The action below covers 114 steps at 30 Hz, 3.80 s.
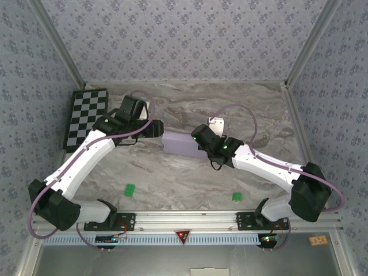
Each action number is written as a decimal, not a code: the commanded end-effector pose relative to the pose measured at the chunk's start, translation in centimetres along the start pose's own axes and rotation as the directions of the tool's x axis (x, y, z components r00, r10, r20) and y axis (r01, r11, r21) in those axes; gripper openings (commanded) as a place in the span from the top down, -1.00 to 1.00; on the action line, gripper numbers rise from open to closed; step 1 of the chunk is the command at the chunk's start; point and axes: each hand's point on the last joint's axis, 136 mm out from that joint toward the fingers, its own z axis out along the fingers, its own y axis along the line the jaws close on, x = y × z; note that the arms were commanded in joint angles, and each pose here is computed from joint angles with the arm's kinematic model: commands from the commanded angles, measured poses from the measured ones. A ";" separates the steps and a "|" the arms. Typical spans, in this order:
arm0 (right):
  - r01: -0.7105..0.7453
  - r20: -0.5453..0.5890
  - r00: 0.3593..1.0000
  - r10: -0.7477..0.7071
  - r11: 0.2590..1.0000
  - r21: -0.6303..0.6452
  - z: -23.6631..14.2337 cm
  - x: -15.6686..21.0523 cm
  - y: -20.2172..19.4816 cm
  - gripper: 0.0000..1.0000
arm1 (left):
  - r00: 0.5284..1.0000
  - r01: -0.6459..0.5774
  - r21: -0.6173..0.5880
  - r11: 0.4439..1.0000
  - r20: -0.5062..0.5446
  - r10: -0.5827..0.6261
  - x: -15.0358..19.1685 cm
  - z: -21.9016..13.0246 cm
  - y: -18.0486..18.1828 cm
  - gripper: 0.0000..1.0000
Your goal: Fold the paper box
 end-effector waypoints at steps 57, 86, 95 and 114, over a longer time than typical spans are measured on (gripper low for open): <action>0.026 -0.068 0.997 -0.032 0.997 -0.078 -4.1 -0.7 -0.9 0.43 | 0.981 0.113 -0.016 0.993 -0.159 -0.114 3.9 6.7 2.8 -0.07; -0.163 -0.348 0.932 0.104 0.976 -0.145 -1.6 1.8 -1.6 0.57 | 0.968 0.139 -0.042 0.989 -0.204 -0.144 6.1 7.5 3.7 -0.05; -0.223 -0.376 0.917 0.135 0.954 -0.202 -1.7 1.9 -0.9 0.53 | 0.967 0.142 -0.044 0.989 -0.206 -0.148 6.3 7.6 3.8 -0.05; -0.281 -0.455 0.871 0.183 0.947 -0.157 0.2 5.5 -2.8 0.76 | 0.991 0.093 0.043 0.995 -0.100 -0.088 0.6 4.9 1.5 -0.07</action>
